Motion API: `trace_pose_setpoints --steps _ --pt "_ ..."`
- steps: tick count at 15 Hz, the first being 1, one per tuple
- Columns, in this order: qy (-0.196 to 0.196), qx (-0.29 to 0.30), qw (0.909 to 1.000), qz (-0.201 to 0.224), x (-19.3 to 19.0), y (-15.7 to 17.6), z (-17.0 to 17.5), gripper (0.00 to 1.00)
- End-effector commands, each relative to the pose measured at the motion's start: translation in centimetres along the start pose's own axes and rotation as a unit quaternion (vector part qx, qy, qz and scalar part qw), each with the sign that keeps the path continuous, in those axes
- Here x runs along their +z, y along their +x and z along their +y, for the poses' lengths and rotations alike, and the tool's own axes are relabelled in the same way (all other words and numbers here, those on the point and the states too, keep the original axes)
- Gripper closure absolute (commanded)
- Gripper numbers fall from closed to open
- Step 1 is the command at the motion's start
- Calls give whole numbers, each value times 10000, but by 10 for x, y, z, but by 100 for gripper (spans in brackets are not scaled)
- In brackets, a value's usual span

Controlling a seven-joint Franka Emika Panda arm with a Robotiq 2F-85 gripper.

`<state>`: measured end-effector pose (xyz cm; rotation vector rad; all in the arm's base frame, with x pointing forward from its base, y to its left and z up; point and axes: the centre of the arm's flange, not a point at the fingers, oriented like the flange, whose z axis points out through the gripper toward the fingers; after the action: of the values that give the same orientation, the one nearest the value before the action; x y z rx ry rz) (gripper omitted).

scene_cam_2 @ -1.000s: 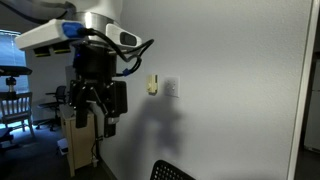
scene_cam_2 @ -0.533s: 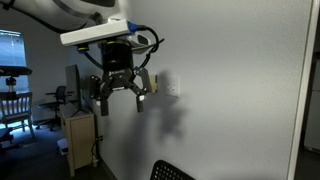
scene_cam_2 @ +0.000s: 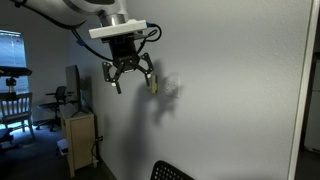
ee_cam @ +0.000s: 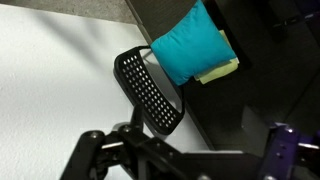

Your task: Turn on the light using the switch on the right

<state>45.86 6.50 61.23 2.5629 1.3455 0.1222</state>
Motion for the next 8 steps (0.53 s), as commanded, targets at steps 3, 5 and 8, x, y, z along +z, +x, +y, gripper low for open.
trace_pose_setpoints --steps 3,5,8 --pt "8 20 10000 -18 1 0 -1 0" --pt "124 -305 9995 -12 5 -4 -13 0" --pt "-87 -1238 9919 263 14 15 -8 0"
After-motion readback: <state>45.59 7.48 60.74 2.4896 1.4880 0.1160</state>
